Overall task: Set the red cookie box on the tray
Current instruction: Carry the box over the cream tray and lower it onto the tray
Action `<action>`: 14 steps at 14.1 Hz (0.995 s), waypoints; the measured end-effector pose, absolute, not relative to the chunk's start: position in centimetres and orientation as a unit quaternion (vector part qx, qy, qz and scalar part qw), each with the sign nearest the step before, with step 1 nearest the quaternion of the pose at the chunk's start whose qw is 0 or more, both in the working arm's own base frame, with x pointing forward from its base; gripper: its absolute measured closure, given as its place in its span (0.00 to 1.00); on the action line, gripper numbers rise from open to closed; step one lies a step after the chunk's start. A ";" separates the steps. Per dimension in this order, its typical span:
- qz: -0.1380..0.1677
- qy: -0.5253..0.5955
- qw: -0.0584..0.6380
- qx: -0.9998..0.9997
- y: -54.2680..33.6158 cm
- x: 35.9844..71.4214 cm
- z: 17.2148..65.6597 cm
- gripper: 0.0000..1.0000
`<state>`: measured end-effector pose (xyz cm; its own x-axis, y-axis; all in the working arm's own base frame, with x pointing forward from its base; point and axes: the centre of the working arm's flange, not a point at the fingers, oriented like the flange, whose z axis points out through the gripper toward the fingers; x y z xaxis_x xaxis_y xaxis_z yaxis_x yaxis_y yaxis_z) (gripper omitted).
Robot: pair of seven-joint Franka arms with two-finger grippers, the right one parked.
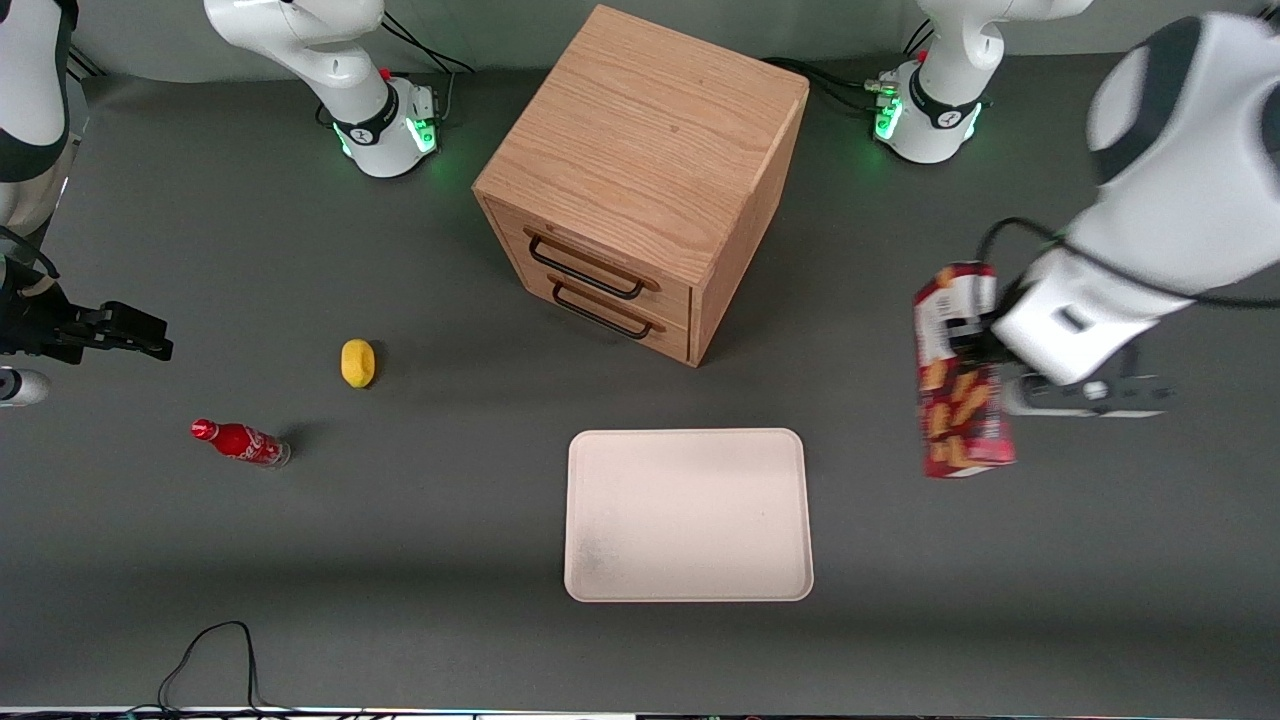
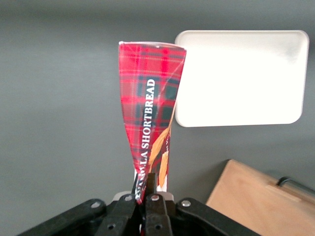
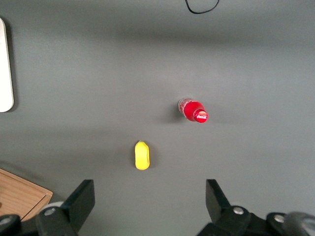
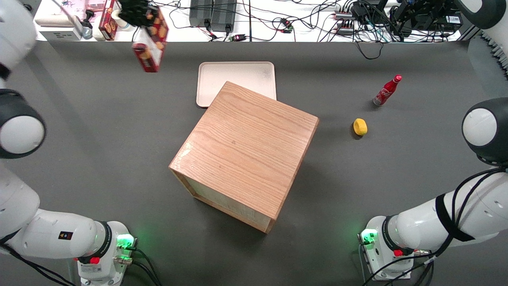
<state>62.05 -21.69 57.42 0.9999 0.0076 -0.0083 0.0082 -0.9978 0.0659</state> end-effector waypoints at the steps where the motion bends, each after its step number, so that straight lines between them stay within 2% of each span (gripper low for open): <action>1: -0.004 0.009 0.027 1.000 -24.5 62.1 56.6 0.98; 4: -0.005 0.017 0.016 1.000 -31.4 61.7 54.3 0.98; 8: -0.006 0.030 0.015 0.999 -32.2 63.4 50.9 0.98; 14: 0.007 0.036 0.026 0.999 -33.4 68.4 36.2 0.98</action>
